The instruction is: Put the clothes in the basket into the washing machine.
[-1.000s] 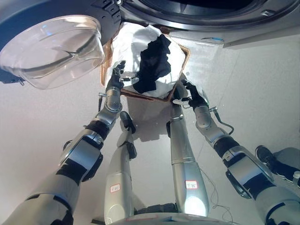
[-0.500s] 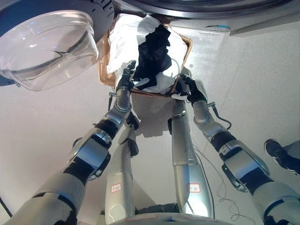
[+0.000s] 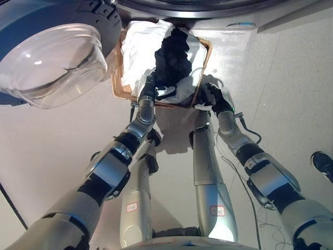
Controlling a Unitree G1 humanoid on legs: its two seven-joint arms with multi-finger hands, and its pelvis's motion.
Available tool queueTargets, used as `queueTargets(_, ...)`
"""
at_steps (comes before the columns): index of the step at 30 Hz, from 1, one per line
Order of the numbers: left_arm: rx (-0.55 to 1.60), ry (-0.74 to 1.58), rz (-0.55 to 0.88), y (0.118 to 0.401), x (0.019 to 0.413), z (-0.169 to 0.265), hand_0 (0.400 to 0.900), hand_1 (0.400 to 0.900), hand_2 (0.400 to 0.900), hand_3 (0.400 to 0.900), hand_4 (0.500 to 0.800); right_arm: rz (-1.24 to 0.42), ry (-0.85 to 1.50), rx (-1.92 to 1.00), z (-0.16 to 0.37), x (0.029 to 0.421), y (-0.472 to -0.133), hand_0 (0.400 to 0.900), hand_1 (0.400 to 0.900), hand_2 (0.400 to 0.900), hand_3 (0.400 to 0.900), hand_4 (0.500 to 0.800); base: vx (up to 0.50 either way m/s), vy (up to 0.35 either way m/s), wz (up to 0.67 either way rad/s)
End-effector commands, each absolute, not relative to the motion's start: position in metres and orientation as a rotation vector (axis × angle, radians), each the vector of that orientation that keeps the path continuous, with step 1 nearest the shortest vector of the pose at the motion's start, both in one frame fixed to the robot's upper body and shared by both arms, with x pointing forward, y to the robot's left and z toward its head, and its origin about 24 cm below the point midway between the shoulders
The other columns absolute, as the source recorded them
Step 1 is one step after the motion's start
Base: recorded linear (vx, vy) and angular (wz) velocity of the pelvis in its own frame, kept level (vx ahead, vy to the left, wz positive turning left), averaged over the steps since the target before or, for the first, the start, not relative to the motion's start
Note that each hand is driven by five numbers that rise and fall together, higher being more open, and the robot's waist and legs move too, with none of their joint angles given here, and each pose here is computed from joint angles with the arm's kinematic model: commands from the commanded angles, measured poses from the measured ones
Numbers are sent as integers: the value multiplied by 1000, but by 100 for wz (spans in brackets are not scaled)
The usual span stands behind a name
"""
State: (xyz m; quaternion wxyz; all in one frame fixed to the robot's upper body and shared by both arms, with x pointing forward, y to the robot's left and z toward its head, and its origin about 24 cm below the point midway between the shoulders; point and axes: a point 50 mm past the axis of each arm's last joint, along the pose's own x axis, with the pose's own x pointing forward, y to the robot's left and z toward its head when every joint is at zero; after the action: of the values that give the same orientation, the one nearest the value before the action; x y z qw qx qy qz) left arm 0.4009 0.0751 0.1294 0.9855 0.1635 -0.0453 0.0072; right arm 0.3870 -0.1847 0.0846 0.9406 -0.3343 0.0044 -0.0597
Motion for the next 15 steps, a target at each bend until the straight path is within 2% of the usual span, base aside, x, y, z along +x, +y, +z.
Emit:
queueTargets(1,310,-200,-23,46,403,161,900,900,900,900,800,-81,-34,-706,82,383,-177,900,900,900,900,800,26,19,-27)
queueTargets(5,368,-281,1,46,408,189,900,900,900,900,800,-67,-93,-699,90,383,-170,900,900,900,900,800,13,-14,-18)
queueTargets(11,453,-401,79,49,412,229,900,900,900,900,800,-84,-204,-680,108,382,-167,900,900,900,900,800,-6,-27,3)
queueTargets(12,453,-401,79,49,412,230,669,669,669,669,661,-85,-205,-680,108,382,-167,900,900,900,900,800,4,-7,-5)
queueTargets(13,481,-416,100,51,413,235,618,618,618,618,631,-94,-225,-681,112,382,-167,900,900,900,900,800,0,0,0)
queueTargets(14,494,-420,105,51,413,236,400,400,400,400,500,-98,-226,-678,111,381,-167,900,900,900,900,800,0,0,0)
queueTargets(15,498,-417,113,52,413,235,400,400,400,400,500,-97,-229,-673,111,381,-165,900,900,900,900,800,0,0,0)
